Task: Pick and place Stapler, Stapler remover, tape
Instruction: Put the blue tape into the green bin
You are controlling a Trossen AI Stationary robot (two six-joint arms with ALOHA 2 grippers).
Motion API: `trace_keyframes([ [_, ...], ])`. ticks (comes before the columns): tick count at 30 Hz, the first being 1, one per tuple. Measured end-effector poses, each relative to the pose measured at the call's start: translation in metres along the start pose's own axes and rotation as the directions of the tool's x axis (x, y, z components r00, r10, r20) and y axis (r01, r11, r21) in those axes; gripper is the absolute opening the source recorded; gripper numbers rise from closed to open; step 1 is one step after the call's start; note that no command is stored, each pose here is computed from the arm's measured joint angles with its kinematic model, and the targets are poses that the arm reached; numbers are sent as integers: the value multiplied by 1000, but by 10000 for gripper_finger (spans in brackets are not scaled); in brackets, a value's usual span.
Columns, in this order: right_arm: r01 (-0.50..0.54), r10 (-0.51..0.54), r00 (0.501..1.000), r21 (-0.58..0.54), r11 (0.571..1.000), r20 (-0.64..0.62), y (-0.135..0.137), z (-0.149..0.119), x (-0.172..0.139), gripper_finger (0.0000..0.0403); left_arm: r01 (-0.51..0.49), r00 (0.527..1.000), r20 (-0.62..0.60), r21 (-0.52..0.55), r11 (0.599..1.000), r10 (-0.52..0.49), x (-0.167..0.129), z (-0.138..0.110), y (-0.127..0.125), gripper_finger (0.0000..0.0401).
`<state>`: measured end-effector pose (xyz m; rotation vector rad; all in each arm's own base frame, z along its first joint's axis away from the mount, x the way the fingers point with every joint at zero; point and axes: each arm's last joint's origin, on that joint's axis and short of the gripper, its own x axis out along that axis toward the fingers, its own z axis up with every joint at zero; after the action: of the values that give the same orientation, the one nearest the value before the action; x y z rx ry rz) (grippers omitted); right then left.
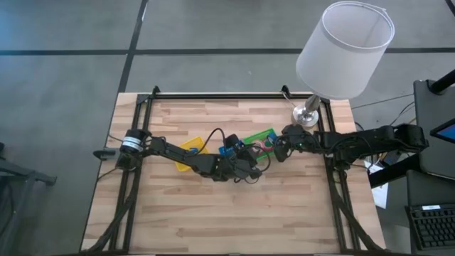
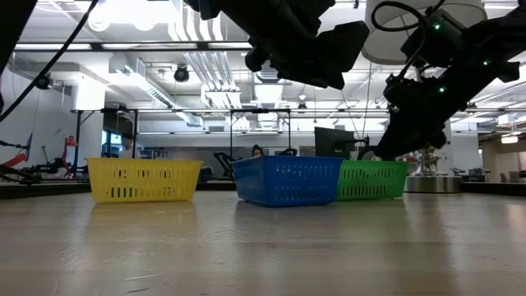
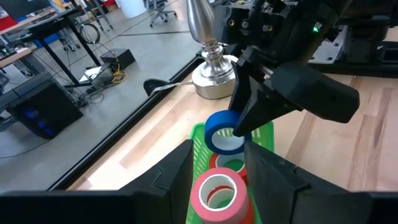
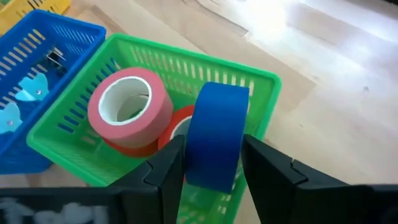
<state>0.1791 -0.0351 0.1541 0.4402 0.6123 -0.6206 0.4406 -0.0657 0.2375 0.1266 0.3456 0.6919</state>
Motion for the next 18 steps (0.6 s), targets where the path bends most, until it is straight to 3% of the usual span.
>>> trace_keyframes([
  [6, -47, 47, 998, -7, 999, 30, 8, 14, -4, 174, 0, 1000, 0, 0, 1000, 0, 0, 0, 0, 147],
  [18, -64, 65, 998, -64, 996, 14, 9, 14, -4, 183, 6, 1000, -2, 2, 1000, -6, 0, 0, 0, 147],
])
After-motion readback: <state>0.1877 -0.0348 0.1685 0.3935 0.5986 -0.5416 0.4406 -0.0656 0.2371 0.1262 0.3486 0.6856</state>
